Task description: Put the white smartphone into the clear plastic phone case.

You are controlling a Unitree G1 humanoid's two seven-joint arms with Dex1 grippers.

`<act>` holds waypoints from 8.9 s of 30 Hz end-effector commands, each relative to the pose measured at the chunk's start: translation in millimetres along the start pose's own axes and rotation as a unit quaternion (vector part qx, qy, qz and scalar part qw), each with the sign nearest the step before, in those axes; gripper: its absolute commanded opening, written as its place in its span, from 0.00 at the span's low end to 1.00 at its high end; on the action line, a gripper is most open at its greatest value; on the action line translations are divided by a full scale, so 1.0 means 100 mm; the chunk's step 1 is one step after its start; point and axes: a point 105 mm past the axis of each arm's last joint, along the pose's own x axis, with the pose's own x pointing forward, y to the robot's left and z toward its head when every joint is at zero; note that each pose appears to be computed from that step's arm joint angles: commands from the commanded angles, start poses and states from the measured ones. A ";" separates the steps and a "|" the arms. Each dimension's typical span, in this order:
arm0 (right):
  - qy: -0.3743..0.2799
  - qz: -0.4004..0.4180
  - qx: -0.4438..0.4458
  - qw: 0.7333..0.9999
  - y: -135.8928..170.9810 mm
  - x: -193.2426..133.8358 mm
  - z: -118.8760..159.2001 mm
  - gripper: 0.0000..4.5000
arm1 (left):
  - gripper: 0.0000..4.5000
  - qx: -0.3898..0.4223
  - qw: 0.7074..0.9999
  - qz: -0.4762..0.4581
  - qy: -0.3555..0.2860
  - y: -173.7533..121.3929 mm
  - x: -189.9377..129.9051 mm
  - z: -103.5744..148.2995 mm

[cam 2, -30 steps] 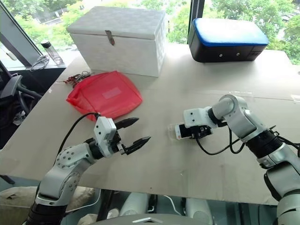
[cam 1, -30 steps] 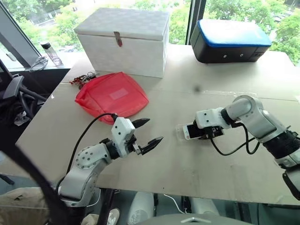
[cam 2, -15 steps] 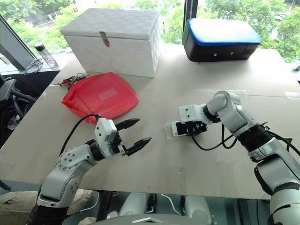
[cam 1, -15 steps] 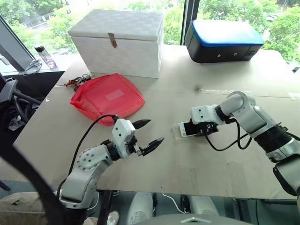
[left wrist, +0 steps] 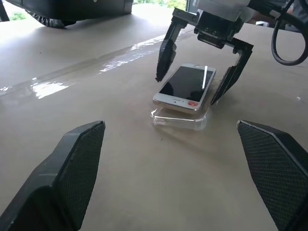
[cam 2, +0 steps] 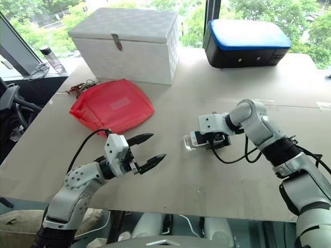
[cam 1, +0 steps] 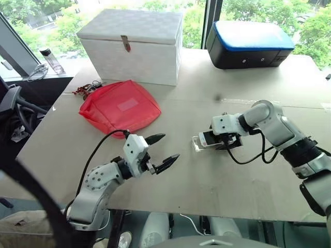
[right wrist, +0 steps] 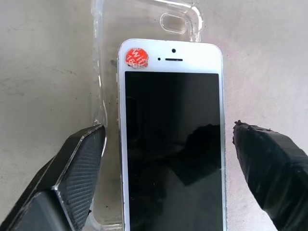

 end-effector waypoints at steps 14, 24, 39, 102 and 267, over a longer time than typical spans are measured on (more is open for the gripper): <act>-0.136 -0.044 0.109 0.984 0.11 -0.38 0.37 0.19 | 1.00 0.026 0.999 -0.018 -0.023 0.04 0.09 0.02; -0.070 -0.025 0.152 0.986 0.26 0.09 -0.05 0.01 | 1.00 0.028 0.999 -0.017 -0.027 0.01 0.08 0.05; -0.114 0.012 0.186 0.976 0.55 0.23 0.02 0.01 | 1.00 0.029 0.999 -0.017 -0.026 0.03 0.07 0.05; -0.126 -0.054 0.185 0.973 0.34 0.02 -0.04 0.01 | 1.00 0.018 0.995 -0.098 0.007 -0.02 -0.27 0.18; -0.074 -0.124 0.259 0.955 0.79 -0.07 -0.01 0.00 | 0.01 0.025 0.983 -0.152 0.101 0.00 0.80 -0.30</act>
